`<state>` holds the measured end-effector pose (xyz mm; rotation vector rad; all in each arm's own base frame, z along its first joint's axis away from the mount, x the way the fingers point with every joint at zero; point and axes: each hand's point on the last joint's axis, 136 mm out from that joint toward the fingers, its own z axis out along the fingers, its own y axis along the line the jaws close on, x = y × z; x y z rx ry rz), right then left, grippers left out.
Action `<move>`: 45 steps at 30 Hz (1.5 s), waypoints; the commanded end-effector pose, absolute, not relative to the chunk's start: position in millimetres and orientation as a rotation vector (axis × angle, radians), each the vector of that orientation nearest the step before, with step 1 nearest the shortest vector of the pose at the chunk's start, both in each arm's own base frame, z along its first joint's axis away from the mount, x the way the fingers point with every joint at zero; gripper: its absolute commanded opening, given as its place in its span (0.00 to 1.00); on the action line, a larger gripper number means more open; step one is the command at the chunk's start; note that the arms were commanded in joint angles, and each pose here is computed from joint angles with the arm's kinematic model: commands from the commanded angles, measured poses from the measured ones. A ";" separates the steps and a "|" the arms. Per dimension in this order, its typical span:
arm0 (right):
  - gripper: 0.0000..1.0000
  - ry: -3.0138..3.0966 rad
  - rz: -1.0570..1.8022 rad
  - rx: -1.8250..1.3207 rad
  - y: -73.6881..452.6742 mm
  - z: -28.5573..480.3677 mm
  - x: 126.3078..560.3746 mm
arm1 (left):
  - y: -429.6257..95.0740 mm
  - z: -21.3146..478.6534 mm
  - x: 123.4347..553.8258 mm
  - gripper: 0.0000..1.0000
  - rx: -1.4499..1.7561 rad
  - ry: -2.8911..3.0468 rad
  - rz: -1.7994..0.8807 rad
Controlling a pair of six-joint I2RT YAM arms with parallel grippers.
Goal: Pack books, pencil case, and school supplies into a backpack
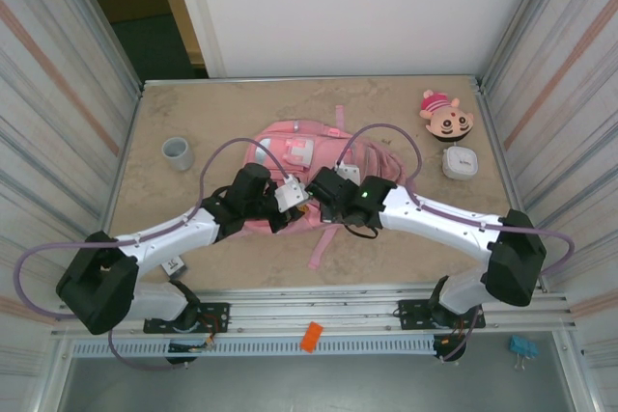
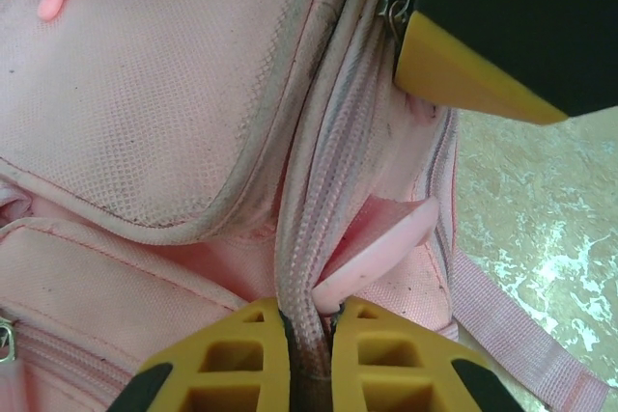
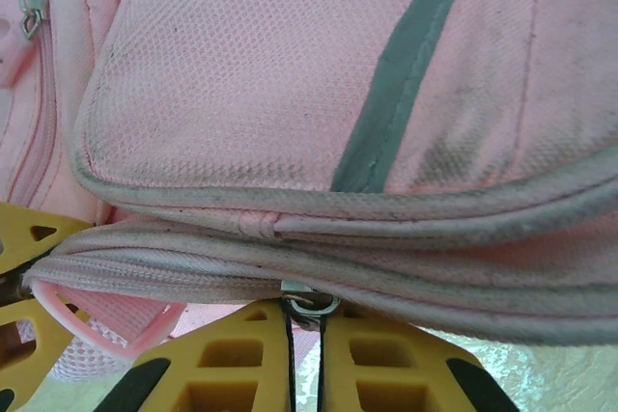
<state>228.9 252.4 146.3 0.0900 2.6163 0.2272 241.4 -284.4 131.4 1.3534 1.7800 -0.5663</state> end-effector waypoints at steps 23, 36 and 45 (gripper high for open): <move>0.20 2.725 0.394 0.387 80.0 139.0 238.8 | -254.2 141.3 239.9 0.00 1.280 1.793 -0.514; 0.49 2.642 1.076 0.146 197.1 190.5 257.6 | -258.9 150.8 239.0 0.00 1.264 1.766 -0.552; 0.53 2.674 1.069 0.424 199.7 167.5 293.6 | -261.7 153.2 237.9 0.00 1.279 1.747 -0.566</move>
